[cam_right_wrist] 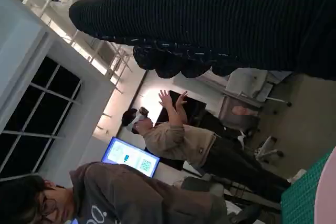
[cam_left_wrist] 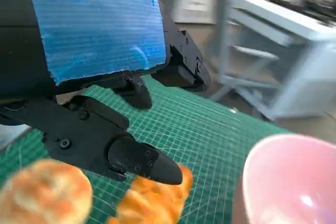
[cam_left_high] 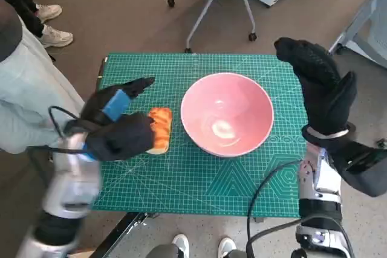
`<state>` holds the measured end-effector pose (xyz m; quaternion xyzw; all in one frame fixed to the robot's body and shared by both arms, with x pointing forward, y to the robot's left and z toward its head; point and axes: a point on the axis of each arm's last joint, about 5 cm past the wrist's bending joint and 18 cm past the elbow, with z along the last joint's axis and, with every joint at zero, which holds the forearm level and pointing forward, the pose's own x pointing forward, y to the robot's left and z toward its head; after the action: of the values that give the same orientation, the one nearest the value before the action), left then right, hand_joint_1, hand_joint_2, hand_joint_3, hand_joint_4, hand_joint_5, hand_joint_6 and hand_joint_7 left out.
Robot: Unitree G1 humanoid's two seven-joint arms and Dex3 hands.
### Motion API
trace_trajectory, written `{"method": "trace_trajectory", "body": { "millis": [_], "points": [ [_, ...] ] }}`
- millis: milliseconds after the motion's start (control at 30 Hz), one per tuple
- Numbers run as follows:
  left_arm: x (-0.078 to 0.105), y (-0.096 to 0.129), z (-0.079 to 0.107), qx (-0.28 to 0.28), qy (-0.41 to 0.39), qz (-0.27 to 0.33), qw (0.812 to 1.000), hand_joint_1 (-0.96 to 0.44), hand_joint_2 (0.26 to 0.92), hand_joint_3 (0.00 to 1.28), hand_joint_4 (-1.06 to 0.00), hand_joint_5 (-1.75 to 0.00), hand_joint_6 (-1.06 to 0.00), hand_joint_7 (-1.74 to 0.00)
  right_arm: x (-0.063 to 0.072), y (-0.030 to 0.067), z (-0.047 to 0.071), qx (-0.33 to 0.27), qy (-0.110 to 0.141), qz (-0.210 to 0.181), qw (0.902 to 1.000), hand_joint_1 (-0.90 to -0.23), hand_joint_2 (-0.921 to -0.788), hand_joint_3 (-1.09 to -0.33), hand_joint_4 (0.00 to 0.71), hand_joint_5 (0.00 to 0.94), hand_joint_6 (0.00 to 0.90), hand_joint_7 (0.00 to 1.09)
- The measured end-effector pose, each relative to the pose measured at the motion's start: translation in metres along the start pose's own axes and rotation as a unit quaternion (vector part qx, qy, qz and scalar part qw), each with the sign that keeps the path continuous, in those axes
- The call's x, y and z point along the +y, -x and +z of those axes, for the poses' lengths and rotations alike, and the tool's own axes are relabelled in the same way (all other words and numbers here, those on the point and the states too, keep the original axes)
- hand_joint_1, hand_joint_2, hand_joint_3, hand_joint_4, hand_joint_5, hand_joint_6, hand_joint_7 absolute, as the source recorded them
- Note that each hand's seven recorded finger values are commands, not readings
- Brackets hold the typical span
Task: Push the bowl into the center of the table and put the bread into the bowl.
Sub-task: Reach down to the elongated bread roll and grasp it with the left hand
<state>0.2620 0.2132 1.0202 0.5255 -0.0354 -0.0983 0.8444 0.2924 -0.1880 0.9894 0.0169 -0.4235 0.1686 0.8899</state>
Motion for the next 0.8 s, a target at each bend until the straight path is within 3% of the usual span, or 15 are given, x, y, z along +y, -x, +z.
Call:
{"method": "trace_trajectory", "body": {
  "millis": [367,800],
  "points": [
    [0.012,0.0,-0.029,-0.075,-0.028,-0.081,0.993,-0.18,0.791,0.01,-0.3,0.0,-0.42,0.0,0.002,-0.0002,-0.001,0.0,-0.002,-0.004,1.0,-0.676,-0.921,-0.755,0.197,0.0,0.1,0.45],
    [0.012,-0.006,-0.041,-0.133,-0.085,-0.093,0.983,-0.16,0.746,0.0,-0.33,-0.01,-0.46,-0.02,0.002,-0.0004,-0.001,-0.001,-0.004,-0.005,1.0,-0.675,-0.921,-0.755,0.197,0.001,0.101,0.44]
  ]
}}
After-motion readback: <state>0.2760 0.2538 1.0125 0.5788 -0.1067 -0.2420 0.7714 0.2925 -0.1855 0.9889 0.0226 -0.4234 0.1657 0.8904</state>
